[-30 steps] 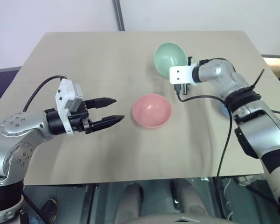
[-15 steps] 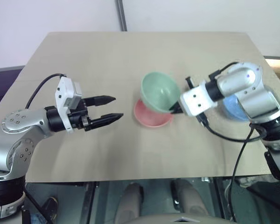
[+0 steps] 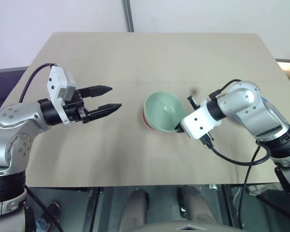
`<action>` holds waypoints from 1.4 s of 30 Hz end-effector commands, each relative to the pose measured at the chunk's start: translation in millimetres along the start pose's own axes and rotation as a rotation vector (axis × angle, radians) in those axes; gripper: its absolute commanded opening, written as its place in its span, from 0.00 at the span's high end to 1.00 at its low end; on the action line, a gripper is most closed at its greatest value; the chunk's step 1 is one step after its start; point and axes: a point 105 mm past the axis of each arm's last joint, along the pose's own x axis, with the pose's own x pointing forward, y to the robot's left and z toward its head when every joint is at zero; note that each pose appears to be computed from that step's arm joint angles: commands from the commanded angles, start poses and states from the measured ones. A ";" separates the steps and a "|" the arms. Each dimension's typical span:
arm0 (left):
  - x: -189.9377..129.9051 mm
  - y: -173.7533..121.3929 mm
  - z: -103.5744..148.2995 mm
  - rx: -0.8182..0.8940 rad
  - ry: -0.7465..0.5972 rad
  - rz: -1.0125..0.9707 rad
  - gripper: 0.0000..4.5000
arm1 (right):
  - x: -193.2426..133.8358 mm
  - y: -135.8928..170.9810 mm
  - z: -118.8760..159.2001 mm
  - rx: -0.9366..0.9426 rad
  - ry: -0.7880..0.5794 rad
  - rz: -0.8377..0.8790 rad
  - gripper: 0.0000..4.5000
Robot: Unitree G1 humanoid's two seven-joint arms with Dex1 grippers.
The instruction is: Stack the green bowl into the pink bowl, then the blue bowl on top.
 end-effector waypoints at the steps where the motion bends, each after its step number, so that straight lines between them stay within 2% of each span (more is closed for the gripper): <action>1: -9.2 1.2 13.7 0.062 -0.016 0.024 0.25 | -4.1 -10.5 4.7 -0.041 0.014 -0.038 0.99; 14: -11.9 -1.9 10.5 0.056 -0.008 0.028 0.25 | 1.8 -31.1 5.2 -0.030 0.019 -0.116 0.99; 21: -10.4 -1.1 8.1 0.053 0.002 0.015 0.25 | -2.6 -36.0 10.5 0.010 -0.024 -0.144 0.99; 24: -9.4 -0.7 9.0 0.055 0.000 0.011 0.25 | -3.0 -35.0 11.9 0.018 -0.031 -0.137 0.76; 26: -9.0 0.0 9.1 0.055 0.000 0.011 0.25 | -3.1 -34.5 11.9 0.023 -0.032 -0.133 0.55; 27: -8.6 0.3 8.7 0.056 0.001 0.010 0.25 | -2.9 -35.3 11.3 0.023 -0.029 -0.140 0.47; 29: -7.8 -0.1 7.9 0.054 0.003 0.006 0.25 | -2.9 -35.8 9.9 0.023 -0.021 -0.142 0.20; 31: -7.5 -0.9 7.2 0.053 0.005 0.002 0.25 | -3.1 -34.6 9.6 0.025 -0.020 -0.136 0.01; 36: -7.3 -1.2 6.7 0.052 0.006 0.000 0.25 | -12.5 -34.3 9.8 0.069 -0.043 -0.129 0.01; 42: -6.9 -3.8 6.5 0.047 0.005 -0.011 0.25 | -45.2 -29.9 -5.5 0.293 -0.069 -0.154 0.01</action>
